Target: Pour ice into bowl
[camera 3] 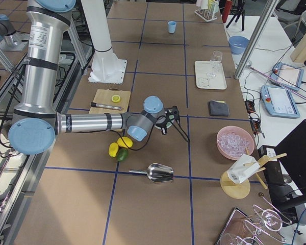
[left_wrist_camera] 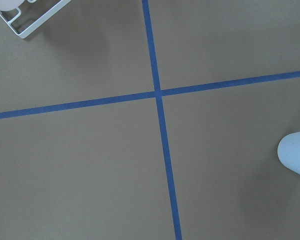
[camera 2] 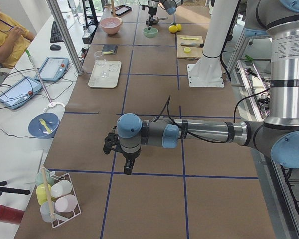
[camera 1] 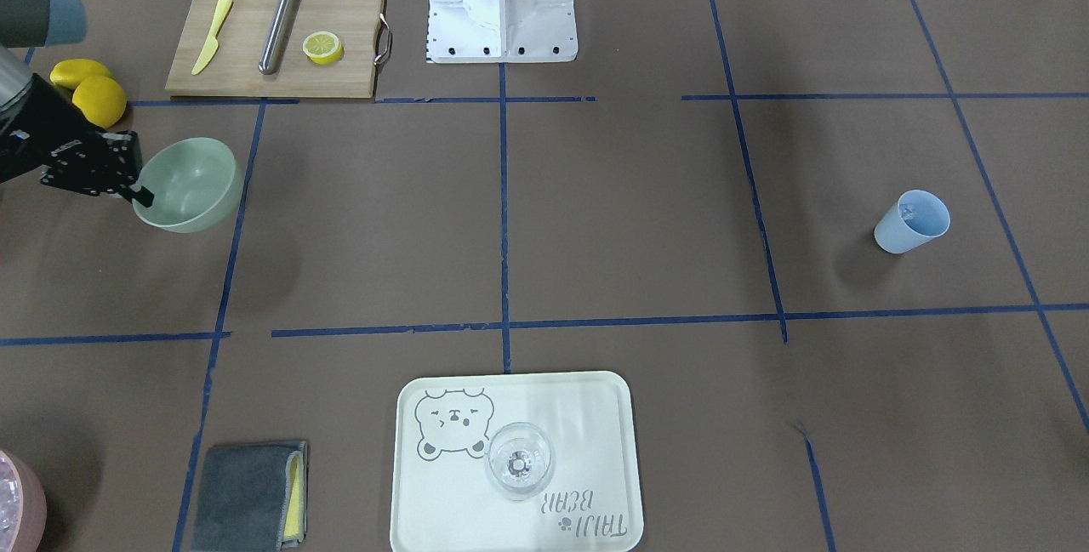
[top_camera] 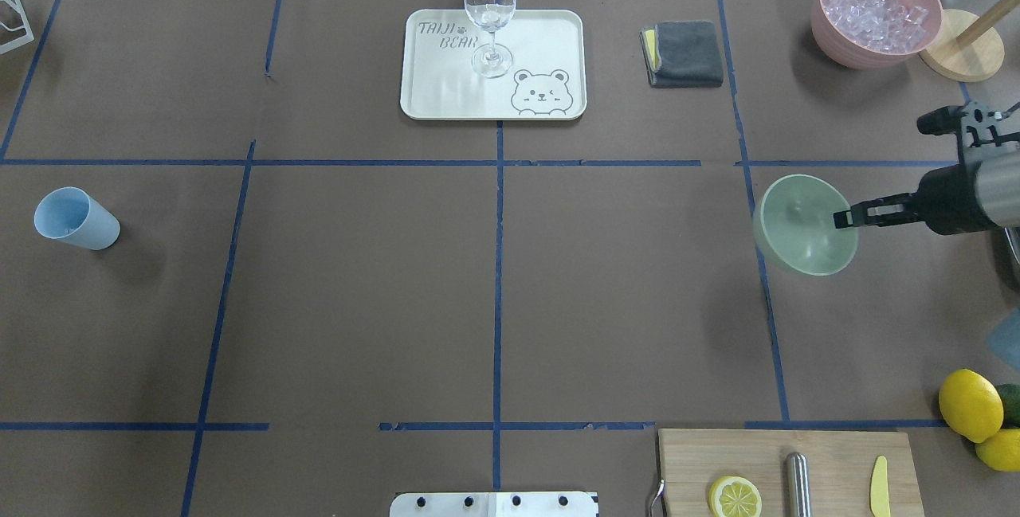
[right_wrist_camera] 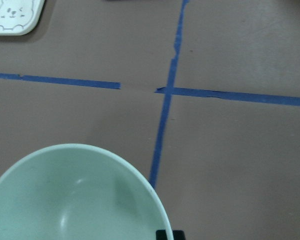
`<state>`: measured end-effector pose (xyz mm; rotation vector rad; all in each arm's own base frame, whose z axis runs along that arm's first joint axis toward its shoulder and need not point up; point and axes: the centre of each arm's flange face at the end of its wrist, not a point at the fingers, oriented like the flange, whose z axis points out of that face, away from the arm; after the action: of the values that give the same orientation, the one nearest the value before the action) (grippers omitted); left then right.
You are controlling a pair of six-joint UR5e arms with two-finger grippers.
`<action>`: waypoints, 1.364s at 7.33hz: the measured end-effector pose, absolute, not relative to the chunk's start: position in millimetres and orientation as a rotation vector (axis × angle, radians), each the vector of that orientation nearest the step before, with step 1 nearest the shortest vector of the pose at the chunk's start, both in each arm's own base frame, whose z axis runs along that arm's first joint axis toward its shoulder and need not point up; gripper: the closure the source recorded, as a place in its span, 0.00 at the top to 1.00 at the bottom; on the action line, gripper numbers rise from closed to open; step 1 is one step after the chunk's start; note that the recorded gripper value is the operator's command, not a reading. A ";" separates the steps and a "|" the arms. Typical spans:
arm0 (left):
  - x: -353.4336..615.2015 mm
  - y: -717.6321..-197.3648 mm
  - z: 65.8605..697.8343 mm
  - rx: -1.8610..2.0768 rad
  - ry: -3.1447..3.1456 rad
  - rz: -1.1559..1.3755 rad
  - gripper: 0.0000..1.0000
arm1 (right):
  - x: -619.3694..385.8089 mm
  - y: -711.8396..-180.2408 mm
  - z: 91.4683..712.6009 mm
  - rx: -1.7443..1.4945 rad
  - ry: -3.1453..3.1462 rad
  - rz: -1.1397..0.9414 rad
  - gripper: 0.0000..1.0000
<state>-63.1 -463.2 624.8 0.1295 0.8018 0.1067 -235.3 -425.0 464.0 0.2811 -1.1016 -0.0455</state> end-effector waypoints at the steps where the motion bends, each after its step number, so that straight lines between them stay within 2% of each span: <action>1: -63.1 -463.5 623.4 0.132 0.802 0.108 1.00 | -272.9 -434.3 411.1 0.249 -1.112 -0.039 0.00; 3: -63.3 -463.1 618.8 0.141 0.801 0.111 1.00 | -351.4 -433.8 309.7 0.199 -1.077 -0.025 0.00; 6: -63.5 -463.3 612.3 0.153 0.802 0.115 1.00 | -497.5 -399.2 165.7 0.153 -0.980 0.053 0.00; 8: -63.3 -462.8 612.4 0.152 0.803 0.115 1.00 | -594.7 -399.7 118.2 0.134 -0.906 0.080 0.00; 10: -63.1 -462.6 613.6 0.150 0.802 0.115 1.00 | -676.8 -409.1 102.1 0.154 -0.888 0.113 0.00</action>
<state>-63.1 -462.6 613.6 0.1498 0.8015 0.1149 -676.8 -409.1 102.1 0.1535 -0.8877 0.1127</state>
